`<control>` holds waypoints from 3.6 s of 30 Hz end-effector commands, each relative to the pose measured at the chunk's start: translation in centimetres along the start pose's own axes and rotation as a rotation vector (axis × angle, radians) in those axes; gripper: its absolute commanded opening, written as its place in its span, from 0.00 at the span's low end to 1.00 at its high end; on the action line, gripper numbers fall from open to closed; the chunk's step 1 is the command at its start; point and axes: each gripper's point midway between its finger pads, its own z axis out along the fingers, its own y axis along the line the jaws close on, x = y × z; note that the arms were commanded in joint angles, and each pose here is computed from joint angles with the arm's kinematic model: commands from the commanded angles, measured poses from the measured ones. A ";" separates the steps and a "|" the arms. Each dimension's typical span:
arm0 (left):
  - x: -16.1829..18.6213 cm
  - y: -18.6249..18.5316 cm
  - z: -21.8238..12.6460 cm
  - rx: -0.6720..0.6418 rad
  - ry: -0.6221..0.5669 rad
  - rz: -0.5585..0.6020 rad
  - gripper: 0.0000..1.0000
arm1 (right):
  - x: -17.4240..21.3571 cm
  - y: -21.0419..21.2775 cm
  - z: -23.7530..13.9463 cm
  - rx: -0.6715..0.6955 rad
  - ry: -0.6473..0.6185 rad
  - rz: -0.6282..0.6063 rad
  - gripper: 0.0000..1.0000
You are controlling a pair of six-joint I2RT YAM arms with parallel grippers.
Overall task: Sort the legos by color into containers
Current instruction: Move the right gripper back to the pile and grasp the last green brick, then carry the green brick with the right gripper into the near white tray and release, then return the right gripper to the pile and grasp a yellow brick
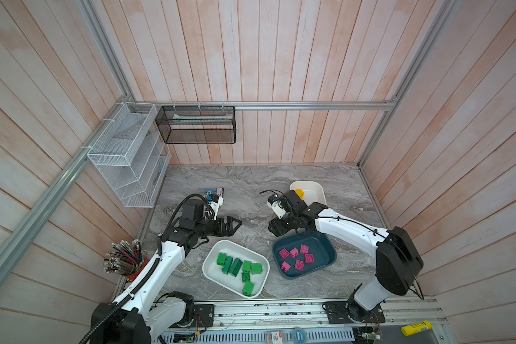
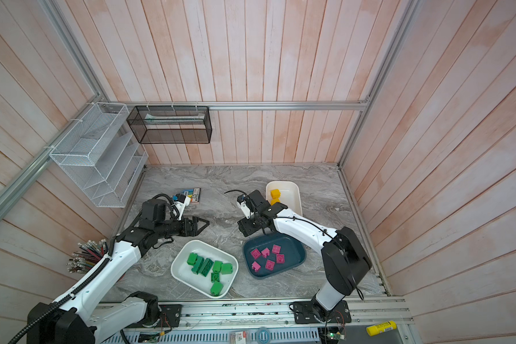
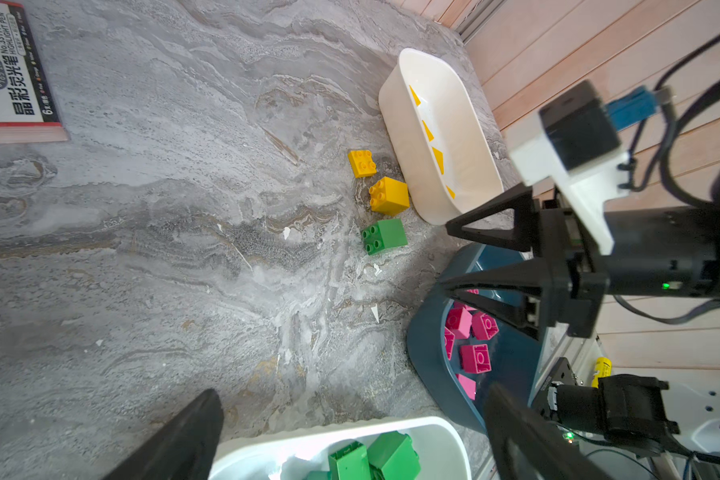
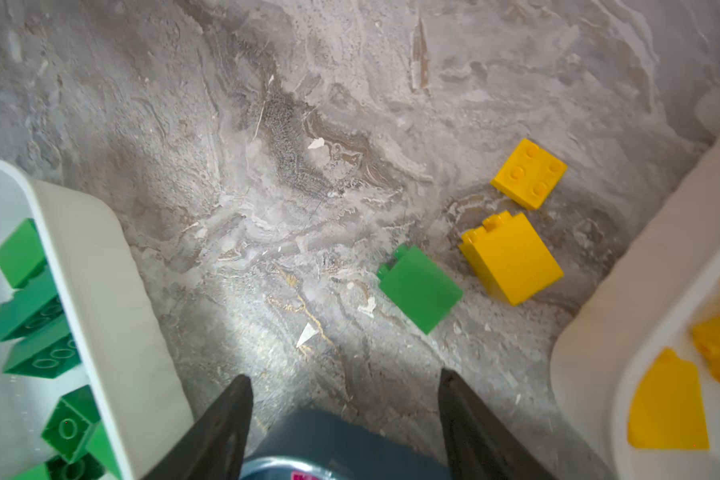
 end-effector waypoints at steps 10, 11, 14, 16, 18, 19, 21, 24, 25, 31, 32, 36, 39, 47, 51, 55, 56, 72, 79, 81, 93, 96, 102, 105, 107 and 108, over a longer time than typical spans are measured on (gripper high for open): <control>0.6 0.3 -0.4 -0.025 0.002 0.018 1.00 | -0.5 -2.0 5.1 0.025 0.100 -0.429 0.68; 0.7 0.4 -0.3 -0.027 0.006 0.017 1.00 | -0.2 -2.4 5.6 0.037 0.119 -0.436 0.68; 1.0 0.6 -0.1 -0.031 0.016 0.011 1.00 | 0.7 -3.4 6.5 0.040 0.158 -0.446 0.66; 1.0 0.7 -0.1 -0.031 0.018 0.011 1.00 | 1.1 -3.5 6.8 0.034 0.174 -0.449 0.64; 1.1 0.7 0.0 -0.031 0.018 0.012 1.00 | 1.6 -3.7 7.1 0.031 0.185 -0.446 0.61; 1.0 0.8 0.0 -0.033 0.018 0.010 1.00 | 1.7 -3.9 7.2 0.032 0.190 -0.441 0.59; 1.0 0.7 0.1 -0.031 0.018 0.012 1.00 | 2.1 -4.4 7.6 0.040 0.204 -0.433 0.54; 1.2 0.8 0.2 -0.031 0.026 0.009 1.00 | 2.4 -4.5 7.8 0.038 0.218 -0.429 0.43; 1.2 0.9 0.2 -0.032 0.027 0.010 1.00 | 2.3 -4.5 7.7 0.034 0.214 -0.427 0.38; 0.9 0.7 -0.1 -0.038 0.017 0.015 1.00 | 0.4 -3.5 5.8 0.020 0.161 -0.413 0.22; 0.9 0.8 -0.2 -0.042 0.014 0.015 1.00 | -0.5 -2.9 5.0 0.006 0.130 -0.412 0.22; 0.3 1.1 -0.5 -0.071 -0.004 0.018 1.00 | -3.0 1.8 1.9 -0.082 0.001 -0.451 0.22; -0.1 1.6 -0.8 -0.094 -0.014 0.011 1.00 | -3.0 6.8 -0.1 -0.191 -0.072 -0.489 0.22; -1.0 2.7 -1.0 -0.153 -0.026 0.010 1.00 | 2.6 18.2 -1.8 -0.463 -0.101 -0.580 0.21; -1.4 3.3 -1.1 -0.189 -0.022 0.013 1.00 | 5.4 21.1 -1.0 -0.541 -0.069 -0.620 0.21; -1.6 3.1 -1.3 -0.182 -0.035 0.012 1.00 | 7.3 22.7 0.0 -0.590 -0.029 -0.652 0.21; -1.6 3.0 -1.3 -0.183 -0.037 0.011 1.00 | 7.7 23.1 0.1 -0.610 -0.021 -0.657 0.21; -1.4 2.5 -1.2 -0.146 -0.033 0.007 1.00 | 3.2 18.5 -3.0 -0.500 -0.136 -0.586 0.66; -1.4 1.9 -0.7 -0.102 -0.031 -0.002 1.00 | 0.5 7.8 -5.0 -0.180 -0.203 -0.455 0.74; -1.5 1.8 -0.7 -0.095 -0.034 -0.001 1.00 | 0.0 4.3 -5.0 -0.084 -0.181 -0.416 0.74; -0.5 2.2 -0.5 -0.104 -0.016 0.003 1.00 | -1.5 -5.5 -0.9 0.161 -0.015 -0.477 0.75; -0.5 2.3 -0.5 -0.105 -0.014 0.002 1.00 | -1.8 -6.4 0.6 0.158 0.020 -0.480 0.75; -0.4 2.3 -0.4 -0.107 -0.005 0.011 1.00 | -1.2 -7.5 3.5 0.147 0.146 -0.495 0.71; -0.5 2.3 -0.5 -0.106 -0.005 0.014 1.00 | -0.2 -8.2 5.0 0.147 0.214 -0.493 0.69; -0.4 2.2 -0.5 -0.103 -0.003 0.016 1.00 | 0.1 -8.8 5.6 0.153 0.250 -0.490 0.68; -0.4 2.2 -0.5 -0.102 -0.002 0.017 1.00 | 0.3 -9.0 5.9 0.156 0.264 -0.488 0.67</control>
